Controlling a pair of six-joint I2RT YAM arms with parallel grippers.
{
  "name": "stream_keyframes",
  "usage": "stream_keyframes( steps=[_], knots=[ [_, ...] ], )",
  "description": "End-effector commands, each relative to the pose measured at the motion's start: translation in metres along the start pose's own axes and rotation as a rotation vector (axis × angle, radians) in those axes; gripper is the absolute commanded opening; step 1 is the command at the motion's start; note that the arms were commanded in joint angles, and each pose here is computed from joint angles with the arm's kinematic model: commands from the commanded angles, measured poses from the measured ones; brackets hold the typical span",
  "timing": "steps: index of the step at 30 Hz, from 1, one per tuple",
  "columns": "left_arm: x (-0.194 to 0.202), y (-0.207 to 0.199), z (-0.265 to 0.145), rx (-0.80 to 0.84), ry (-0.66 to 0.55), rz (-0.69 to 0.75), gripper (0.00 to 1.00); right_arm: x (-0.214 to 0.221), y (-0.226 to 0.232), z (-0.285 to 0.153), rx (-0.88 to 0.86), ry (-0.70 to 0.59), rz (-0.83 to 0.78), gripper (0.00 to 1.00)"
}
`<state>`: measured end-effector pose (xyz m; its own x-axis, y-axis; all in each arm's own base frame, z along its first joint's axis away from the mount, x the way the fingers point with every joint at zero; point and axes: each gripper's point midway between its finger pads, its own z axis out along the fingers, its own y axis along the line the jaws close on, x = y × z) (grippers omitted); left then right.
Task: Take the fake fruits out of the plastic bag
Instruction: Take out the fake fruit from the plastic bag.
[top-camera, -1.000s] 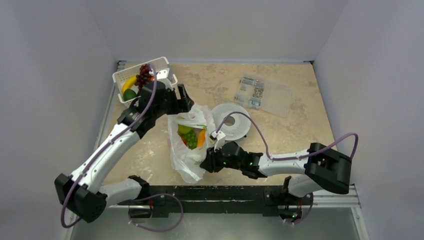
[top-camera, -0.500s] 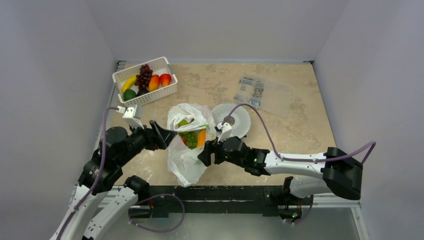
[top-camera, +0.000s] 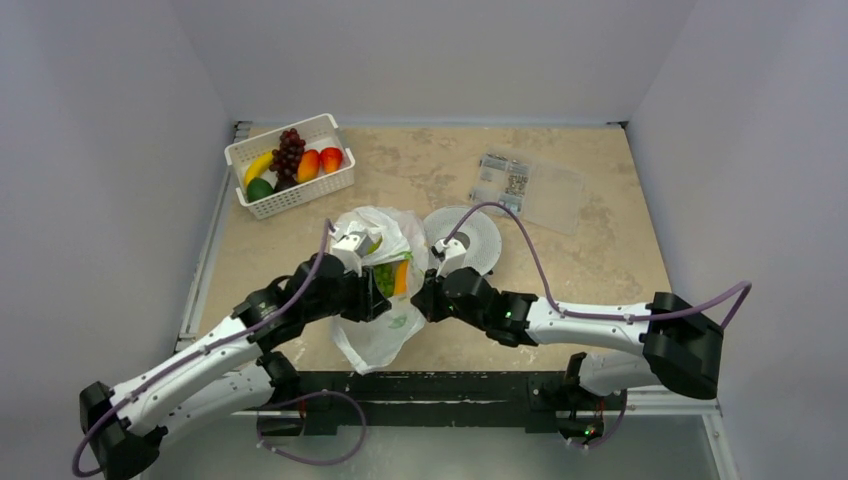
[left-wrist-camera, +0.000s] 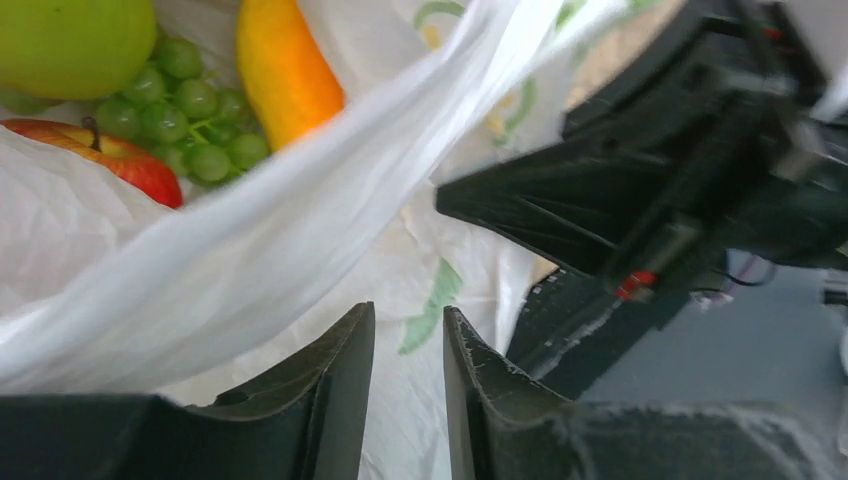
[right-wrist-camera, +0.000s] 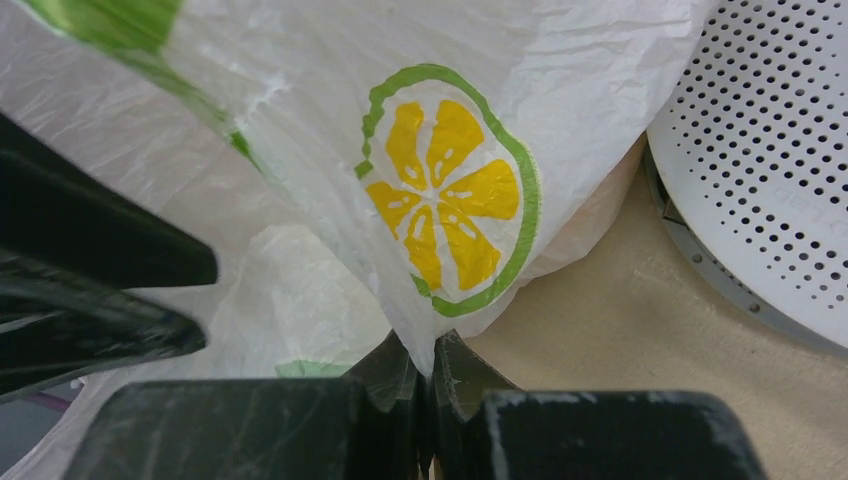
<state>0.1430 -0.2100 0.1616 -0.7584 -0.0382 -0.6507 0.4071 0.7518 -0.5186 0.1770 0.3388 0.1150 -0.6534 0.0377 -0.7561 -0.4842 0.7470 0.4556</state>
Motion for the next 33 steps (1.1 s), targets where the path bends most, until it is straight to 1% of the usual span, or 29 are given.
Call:
stream_keyframes(
  steps=[1, 4, 9, 12, 14, 16, 17, 18, 20, 22, 25, 29, 31, 33],
  knots=[
    [-0.034, 0.007, 0.026, -0.112, -0.084, 0.013, 0.26, -0.007, 0.002, -0.001, 0.002, -0.023, 0.014, 0.0],
    [-0.037, 0.013, 0.043, -0.162, -0.069, 0.015, 0.17, -0.007, 0.0, -0.003, 0.006, -0.023, 0.014, 0.0],
    [-0.046, 0.021, 0.067, -0.22, -0.091, 0.018, 0.15, -0.012, 0.001, -0.007, 0.005, -0.037, 0.013, 0.0],
    [-0.047, 0.023, 0.085, -0.244, -0.061, 0.051, 0.14, -0.013, 0.0, -0.008, 0.008, -0.04, 0.01, 0.0],
    [-0.045, 0.028, 0.099, -0.264, -0.04, 0.061, 0.12, -0.012, 0.0, -0.009, 0.004, -0.038, 0.009, 0.0],
    [-0.043, 0.034, 0.11, -0.301, -0.009, 0.081, 0.07, -0.012, 0.0, -0.011, 0.0, -0.04, 0.01, 0.0],
    [-0.042, 0.035, 0.117, -0.308, 0.004, 0.085, 0.08, -0.012, 0.0, -0.013, -0.002, -0.04, 0.012, 0.0],
    [-0.042, 0.035, 0.12, -0.307, 0.005, 0.085, 0.12, -0.011, -0.001, -0.014, -0.004, -0.04, 0.014, 0.0],
    [-0.042, 0.035, 0.129, -0.301, 0.01, 0.091, 0.3, -0.008, -0.002, -0.017, -0.01, -0.034, 0.019, 0.0],
    [-0.04, 0.037, 0.134, -0.315, 0.02, 0.092, 0.45, -0.005, -0.003, -0.02, -0.022, -0.028, 0.026, 0.0],
    [-0.038, 0.041, 0.14, -0.33, 0.03, 0.097, 0.63, 0.001, -0.006, -0.023, -0.024, -0.018, 0.03, 0.0],
    [-0.034, 0.045, 0.15, -0.343, 0.049, 0.106, 0.76, 0.006, -0.009, -0.024, -0.03, -0.016, 0.037, 0.0],
    [-0.033, 0.047, 0.156, -0.351, 0.06, 0.112, 0.79, 0.008, -0.01, -0.023, -0.029, -0.012, 0.035, 0.0],
    [-0.032, 0.048, 0.162, -0.353, 0.068, 0.115, 0.79, 0.011, -0.011, -0.021, -0.027, -0.005, 0.032, 0.0]
  ],
)
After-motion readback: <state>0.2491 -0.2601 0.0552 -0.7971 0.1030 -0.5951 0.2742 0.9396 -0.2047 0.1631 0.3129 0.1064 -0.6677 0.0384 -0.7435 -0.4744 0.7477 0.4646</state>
